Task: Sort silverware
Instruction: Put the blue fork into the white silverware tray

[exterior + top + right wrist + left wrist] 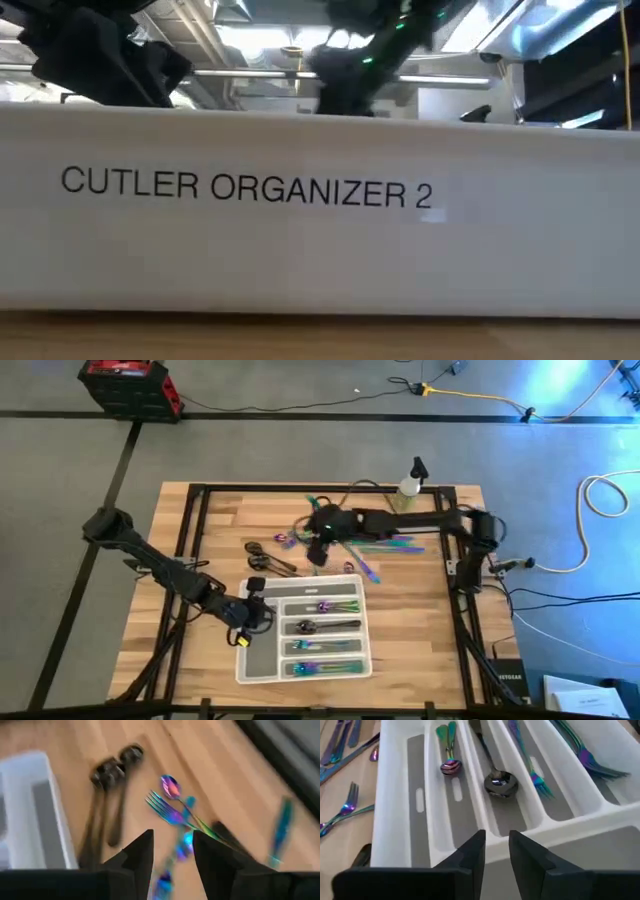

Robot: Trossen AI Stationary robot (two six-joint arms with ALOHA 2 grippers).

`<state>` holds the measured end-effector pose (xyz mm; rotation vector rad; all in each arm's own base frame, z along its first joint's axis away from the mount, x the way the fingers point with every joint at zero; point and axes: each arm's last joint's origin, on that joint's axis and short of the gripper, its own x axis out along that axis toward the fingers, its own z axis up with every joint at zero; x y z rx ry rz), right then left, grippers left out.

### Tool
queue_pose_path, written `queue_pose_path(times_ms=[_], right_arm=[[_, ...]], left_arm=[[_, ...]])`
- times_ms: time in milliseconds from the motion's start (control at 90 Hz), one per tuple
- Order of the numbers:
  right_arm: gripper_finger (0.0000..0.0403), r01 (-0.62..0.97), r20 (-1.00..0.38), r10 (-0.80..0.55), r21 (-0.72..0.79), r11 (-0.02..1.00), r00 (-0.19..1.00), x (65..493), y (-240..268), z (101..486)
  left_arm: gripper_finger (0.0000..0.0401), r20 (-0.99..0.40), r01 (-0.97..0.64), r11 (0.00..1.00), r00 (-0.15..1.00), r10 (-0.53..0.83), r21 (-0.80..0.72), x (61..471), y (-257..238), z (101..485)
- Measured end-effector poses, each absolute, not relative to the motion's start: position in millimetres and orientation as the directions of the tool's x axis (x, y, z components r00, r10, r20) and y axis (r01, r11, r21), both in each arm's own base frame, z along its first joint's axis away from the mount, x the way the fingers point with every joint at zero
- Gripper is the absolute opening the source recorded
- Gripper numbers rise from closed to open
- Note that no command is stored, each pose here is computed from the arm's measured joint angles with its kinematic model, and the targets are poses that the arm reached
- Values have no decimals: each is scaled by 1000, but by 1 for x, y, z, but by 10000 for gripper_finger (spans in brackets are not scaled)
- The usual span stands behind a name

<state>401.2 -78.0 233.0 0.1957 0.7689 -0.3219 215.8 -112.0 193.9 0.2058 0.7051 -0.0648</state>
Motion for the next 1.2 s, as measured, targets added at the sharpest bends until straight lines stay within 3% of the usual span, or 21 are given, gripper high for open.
queue_pose_path(times_ms=[144, 444, 689, 889, 1200], right_arm=[[122, 487, -765, -212, 150, 860, 609, 427, -106, 212], [122, 668, -885, -286, 37, 744, 368, 453, -115, 177], [122, 739, -883, -267, 124, 662, 387, 458, -113, 172], [122, 728, -866, -265, 153, 669, 425, 465, -114, 167], [122, 756, -888, -254, 142, 639, 382, 462, -112, 161]], left_arm=[[72, -654, 86, 981, 755, 50, 175, 213, -110, 190], [72, -650, 29, 994, 758, 48, 107, 197, -100, 152], [72, -617, 19, 996, 786, 41, 91, 194, -99, 147], [72, -557, 52, 993, 830, 18, 110, 198, -101, 153], [72, -555, 48, 992, 832, 25, 116, 198, -101, 153]])
